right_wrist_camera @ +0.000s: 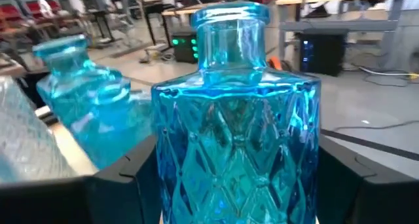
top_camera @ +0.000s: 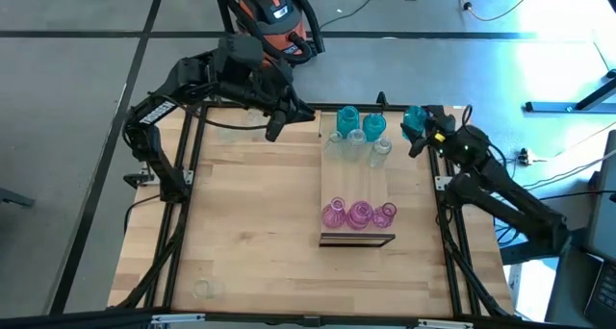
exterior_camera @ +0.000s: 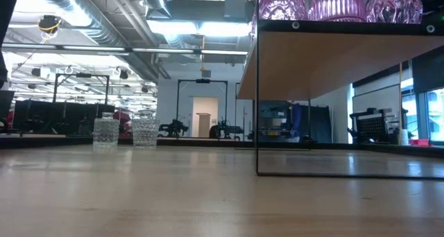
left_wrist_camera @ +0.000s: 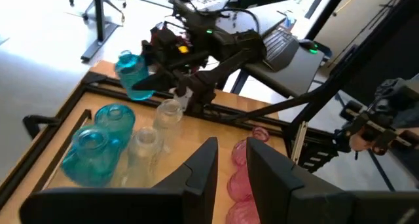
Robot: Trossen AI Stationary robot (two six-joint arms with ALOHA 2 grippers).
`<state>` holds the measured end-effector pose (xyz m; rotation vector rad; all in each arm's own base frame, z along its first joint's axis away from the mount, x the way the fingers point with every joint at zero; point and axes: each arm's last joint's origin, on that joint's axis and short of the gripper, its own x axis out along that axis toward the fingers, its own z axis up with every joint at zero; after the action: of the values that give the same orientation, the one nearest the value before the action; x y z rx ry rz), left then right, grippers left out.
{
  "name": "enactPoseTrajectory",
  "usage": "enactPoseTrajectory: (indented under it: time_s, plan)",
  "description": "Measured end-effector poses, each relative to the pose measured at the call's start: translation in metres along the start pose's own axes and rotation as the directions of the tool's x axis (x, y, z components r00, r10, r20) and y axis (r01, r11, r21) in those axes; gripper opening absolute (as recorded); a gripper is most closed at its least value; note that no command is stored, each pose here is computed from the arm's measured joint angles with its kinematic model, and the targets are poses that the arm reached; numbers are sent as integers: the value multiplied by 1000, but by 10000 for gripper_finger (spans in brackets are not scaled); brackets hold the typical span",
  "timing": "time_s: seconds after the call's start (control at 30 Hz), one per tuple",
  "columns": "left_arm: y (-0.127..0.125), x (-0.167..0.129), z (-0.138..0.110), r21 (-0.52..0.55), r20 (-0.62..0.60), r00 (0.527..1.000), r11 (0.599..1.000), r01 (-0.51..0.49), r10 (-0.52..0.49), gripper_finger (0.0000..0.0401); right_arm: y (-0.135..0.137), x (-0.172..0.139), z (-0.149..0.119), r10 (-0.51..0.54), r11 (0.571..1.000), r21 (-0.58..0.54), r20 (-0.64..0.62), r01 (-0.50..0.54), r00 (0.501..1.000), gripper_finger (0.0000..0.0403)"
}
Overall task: Sort vases onto shelf
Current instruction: Put the blue vase on the shelf aligned with the other blue vase
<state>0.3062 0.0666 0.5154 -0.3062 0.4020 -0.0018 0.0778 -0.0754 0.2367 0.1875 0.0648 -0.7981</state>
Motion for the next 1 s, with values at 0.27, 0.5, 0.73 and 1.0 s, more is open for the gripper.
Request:
enactPoseTrajectory:
  time_s: [0.27,0.5,0.73,1.0]
  plan:
    - [-4,16,-4,0,-41,997,998,71,-71,74,-28,19,0,187,980,82,-74,-181,980,255]
    - [-5,21,-5,13,-51,996,997,78,-77,74,-43,42,-2,341,934,143,-85,-327,936,255]
    - [-5,22,-5,14,-56,995,996,88,-87,74,-48,60,-3,420,900,153,-63,-407,905,255]
    - [-5,22,-6,0,-56,995,996,87,-87,74,-50,66,-8,477,863,236,-90,-446,874,255]
